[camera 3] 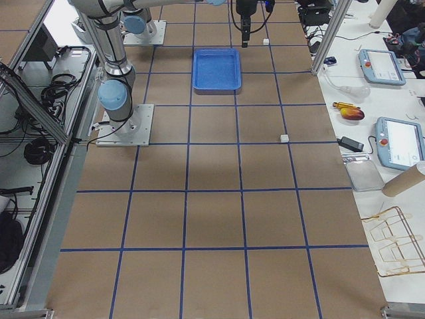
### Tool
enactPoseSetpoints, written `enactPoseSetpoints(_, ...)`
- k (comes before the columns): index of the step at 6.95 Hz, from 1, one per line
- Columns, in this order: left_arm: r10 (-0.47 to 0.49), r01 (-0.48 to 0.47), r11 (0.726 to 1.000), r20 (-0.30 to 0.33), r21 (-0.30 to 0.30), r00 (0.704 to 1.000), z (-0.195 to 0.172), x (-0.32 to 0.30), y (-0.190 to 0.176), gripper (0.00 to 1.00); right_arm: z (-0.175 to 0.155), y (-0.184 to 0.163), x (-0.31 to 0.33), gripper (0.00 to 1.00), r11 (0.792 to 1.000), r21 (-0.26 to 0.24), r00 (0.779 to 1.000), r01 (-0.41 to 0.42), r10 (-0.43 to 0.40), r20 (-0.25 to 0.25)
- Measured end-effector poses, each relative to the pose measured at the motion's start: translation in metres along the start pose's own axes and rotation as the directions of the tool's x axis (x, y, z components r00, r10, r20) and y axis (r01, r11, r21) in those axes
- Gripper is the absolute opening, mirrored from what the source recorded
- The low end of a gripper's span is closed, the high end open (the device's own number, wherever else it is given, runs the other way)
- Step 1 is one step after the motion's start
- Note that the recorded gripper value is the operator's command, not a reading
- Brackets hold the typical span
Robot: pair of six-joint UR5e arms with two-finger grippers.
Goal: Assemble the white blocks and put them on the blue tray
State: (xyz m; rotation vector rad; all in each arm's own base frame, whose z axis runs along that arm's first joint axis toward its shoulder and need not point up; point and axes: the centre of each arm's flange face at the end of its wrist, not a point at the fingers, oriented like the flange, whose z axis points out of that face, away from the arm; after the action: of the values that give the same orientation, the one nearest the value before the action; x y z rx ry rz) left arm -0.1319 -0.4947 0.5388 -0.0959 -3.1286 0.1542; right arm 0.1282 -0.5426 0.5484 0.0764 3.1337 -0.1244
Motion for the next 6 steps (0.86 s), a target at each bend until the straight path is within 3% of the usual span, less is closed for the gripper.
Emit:
enactPoseSetpoints(4,-0.004,0.004,1.0,0.018,-0.012,1.0,-0.001,-0.003,0.001,1.0,-0.003,-0.004,-0.002,1.0,0.999,0.035,1.0,0.004,-0.004,0.017)
enactPoseSetpoints(6,-0.022,0.023,0.998,0.017,-0.057,1.0,0.026,-0.009,-0.025,1.0,-0.002,-0.004,-0.001,1.0,0.999,0.032,1.0,0.008,-0.008,0.016)
